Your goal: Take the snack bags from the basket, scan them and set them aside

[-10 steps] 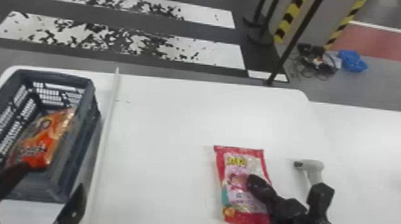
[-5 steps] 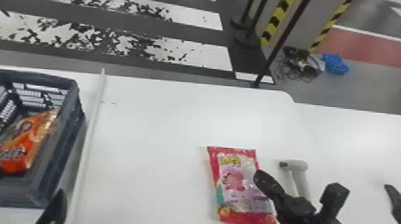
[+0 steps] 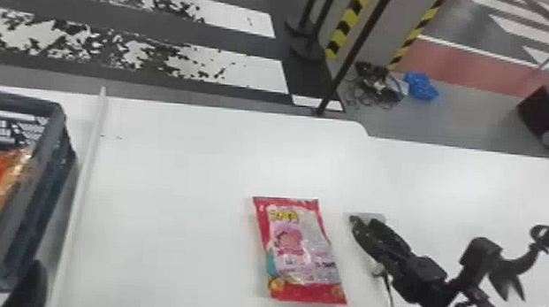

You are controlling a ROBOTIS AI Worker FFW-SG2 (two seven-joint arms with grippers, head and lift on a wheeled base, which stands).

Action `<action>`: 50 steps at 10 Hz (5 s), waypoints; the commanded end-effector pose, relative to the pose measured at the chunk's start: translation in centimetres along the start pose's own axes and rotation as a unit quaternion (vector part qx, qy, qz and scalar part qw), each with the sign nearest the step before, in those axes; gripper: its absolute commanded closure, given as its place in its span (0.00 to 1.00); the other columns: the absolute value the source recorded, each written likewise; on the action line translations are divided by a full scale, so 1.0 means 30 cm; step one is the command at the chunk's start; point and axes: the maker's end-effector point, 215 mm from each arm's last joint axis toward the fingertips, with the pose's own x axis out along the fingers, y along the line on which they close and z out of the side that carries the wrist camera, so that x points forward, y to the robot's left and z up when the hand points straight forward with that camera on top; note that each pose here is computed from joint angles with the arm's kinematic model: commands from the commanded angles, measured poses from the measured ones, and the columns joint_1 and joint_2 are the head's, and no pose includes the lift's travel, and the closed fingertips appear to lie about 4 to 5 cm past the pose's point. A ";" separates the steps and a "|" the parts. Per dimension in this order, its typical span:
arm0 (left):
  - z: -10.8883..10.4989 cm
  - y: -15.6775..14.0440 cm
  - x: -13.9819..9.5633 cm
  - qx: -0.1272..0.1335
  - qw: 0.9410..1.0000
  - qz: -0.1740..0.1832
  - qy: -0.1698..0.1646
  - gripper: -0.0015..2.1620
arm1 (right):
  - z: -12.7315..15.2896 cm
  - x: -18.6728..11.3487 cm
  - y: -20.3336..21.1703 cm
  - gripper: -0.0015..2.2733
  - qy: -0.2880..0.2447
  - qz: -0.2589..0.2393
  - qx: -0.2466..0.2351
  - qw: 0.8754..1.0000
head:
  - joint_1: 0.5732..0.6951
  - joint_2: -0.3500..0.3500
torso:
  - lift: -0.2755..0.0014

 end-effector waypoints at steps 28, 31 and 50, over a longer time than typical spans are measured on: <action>-0.137 0.079 0.095 -0.099 0.988 0.061 0.104 0.03 | -0.117 -0.038 0.180 0.99 0.076 -0.037 0.039 0.996 | 1.00 0.00 | 0.72; -0.142 0.076 0.096 -0.097 0.987 0.058 0.111 0.03 | -0.221 -0.056 0.330 0.99 0.107 -0.006 0.082 0.991 | 1.00 0.12 | 0.72; -0.151 0.070 0.084 -0.105 0.987 0.051 0.114 0.03 | -0.434 -0.085 0.456 0.99 0.170 0.017 0.049 0.984 | 1.00 0.29 | 0.72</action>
